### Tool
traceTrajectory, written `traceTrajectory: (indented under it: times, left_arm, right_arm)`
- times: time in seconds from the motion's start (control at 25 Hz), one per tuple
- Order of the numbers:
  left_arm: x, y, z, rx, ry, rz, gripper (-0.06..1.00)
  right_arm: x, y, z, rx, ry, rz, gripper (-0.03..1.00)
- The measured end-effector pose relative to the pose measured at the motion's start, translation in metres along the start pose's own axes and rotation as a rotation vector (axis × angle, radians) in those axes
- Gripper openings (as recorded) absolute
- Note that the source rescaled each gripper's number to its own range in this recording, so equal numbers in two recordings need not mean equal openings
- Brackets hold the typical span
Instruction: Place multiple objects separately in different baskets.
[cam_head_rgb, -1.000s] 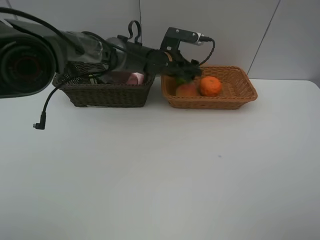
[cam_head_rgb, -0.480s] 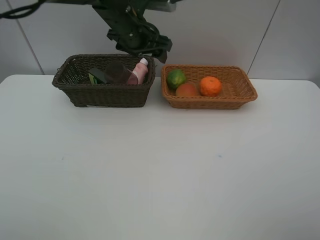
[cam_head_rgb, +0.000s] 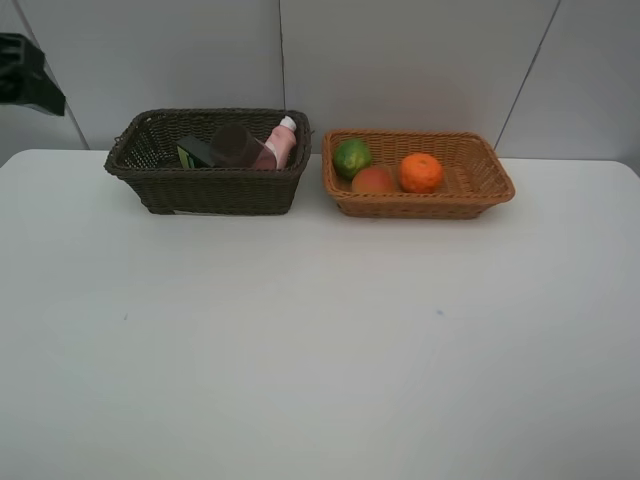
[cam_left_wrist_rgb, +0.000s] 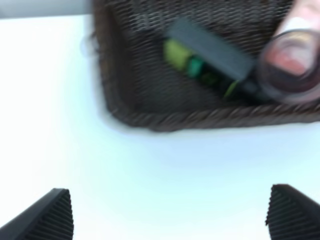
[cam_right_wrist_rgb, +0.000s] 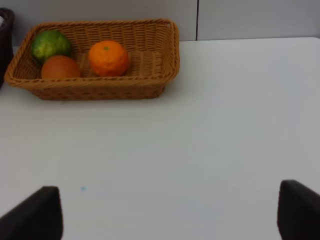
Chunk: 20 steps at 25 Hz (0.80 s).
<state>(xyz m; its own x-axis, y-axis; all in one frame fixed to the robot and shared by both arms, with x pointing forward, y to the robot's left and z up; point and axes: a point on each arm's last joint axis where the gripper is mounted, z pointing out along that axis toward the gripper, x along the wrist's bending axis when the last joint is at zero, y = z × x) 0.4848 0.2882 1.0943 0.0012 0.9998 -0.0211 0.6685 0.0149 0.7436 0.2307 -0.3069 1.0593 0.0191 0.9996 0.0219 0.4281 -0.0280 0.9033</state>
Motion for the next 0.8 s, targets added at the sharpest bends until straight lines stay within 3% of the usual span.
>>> traceTrajectory:
  times: [0.12,0.32,0.64,0.8]
  left_arm:
    - [0.009,-0.032,-0.05,-0.074,0.02,-0.011,1.0]
    - [0.01,-0.088,-0.122,-0.197,-0.013,-0.027,1.0]
    - [0.014,-0.169,-0.174,-0.255,-0.018,0.007,1.0]
    - [0.014,-0.194,-0.18,-0.214,-0.02,0.041,1.0]
  right_arm:
    - [0.0,0.0,0.0,0.0,0.0,0.0,0.79]
    - [0.0,0.0,0.0,0.0,0.0,0.0,0.79]
    - [0.0,0.0,0.0,0.0,0.0,0.0,0.79]
    - [0.0,0.0,0.0,0.0,0.0,0.0,0.79]
